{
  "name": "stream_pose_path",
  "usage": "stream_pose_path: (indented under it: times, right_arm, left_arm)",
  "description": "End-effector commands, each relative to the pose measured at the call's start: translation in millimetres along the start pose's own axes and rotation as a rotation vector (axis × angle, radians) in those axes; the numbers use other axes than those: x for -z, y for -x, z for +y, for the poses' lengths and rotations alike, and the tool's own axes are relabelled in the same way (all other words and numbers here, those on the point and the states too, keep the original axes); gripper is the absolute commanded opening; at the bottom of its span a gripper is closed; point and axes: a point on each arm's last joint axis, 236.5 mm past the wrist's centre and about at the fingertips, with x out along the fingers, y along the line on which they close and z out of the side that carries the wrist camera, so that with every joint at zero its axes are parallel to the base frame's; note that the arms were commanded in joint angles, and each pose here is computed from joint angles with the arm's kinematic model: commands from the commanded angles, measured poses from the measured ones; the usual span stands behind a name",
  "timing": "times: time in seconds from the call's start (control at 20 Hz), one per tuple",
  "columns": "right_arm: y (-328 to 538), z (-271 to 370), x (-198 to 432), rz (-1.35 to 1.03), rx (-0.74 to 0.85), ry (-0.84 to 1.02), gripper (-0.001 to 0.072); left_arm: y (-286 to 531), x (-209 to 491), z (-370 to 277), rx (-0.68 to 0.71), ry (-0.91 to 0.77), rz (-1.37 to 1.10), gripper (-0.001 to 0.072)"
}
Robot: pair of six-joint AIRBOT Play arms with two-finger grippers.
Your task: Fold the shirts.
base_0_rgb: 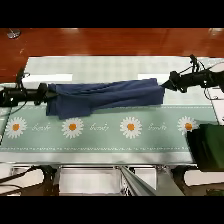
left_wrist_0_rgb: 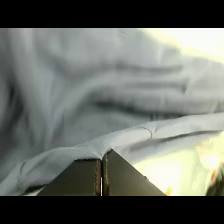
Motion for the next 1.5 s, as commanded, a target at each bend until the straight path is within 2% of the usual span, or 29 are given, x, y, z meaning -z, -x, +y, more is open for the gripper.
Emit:
stream_pose_path:
  times: [0.0,0.15,0.35,0.4,0.45,0.5,0.6,0.7,0.9,0.95,1.1,1.3,1.45]
  right_arm:
    - [-21.5,3.3,-28.3,0.006,-0.013,0.036,0.0025]
    - [-33.0,0.6,-53.3,-0.026,-0.012,0.016,0.0025]
    - [-54.7,-0.9,-60.0,-0.008,-0.035,0.001,0.0025]
    - [-60.3,-1.5,-58.5,0.001,-0.049,-0.015,0.0101]
    - [-63.3,0.0,-57.1,0.008,-0.065,-0.026,0.0513]
    - [-59.3,1.5,-55.2,0.02,-0.072,0.02,0.0613]
    - [-32.5,-0.4,-54.5,0.072,-0.073,0.069,0.0617]
    - [6.8,-17.2,-62.4,0.086,-0.038,0.071,0.0617]
    - [48.8,-88.9,-56.6,0.093,0.132,-0.07,0.0617]
    - [43.6,-93.7,-49.1,0.111,0.124,-0.096,0.0617]
    - [3.2,-77.6,-21.8,0.182,0.022,-0.144,0.0617]
    - [-44.8,-50.5,-0.6,0.258,0.007,-0.105,0.0617]
    - [-68.3,-34.7,5.6,0.268,0.015,-0.11,0.0617]
  left_arm:
    - [-19.4,-52.4,7.0,-0.029,0.026,-0.015,0.0034]
    - [-22.7,-81.1,13.8,-0.071,0.038,-0.017,0.0034]
    - [-42.4,-77.4,25.3,-0.1,0.034,0.058,0.0034]
    - [-47.6,-74.4,26.8,-0.101,0.028,0.071,0.0155]
    - [-49.6,-68.7,24.7,-0.095,0.039,0.094,0.0653]
    - [-46.0,-62.8,21.9,-0.089,0.047,0.126,0.0705]
    - [-14.4,-66.4,34.6,-0.142,0.028,0.168,0.0705]
    - [34.9,-68.9,63.7,-0.262,0.091,0.18,0.0704]
    - [111.8,-76.2,95.3,-0.431,0.102,-0.012,0.0703]
    - [117.9,-79.4,89.2,-0.428,0.077,-0.102,0.0702]
    - [96.8,-39.9,5.6,-0.236,-0.096,-0.206,0.0701]
    - [64.3,41.7,-54.5,-0.161,-0.222,-0.156,0.0701]
    - [43.1,75.0,-82.8,-0.117,-0.314,-0.069,0.0701]
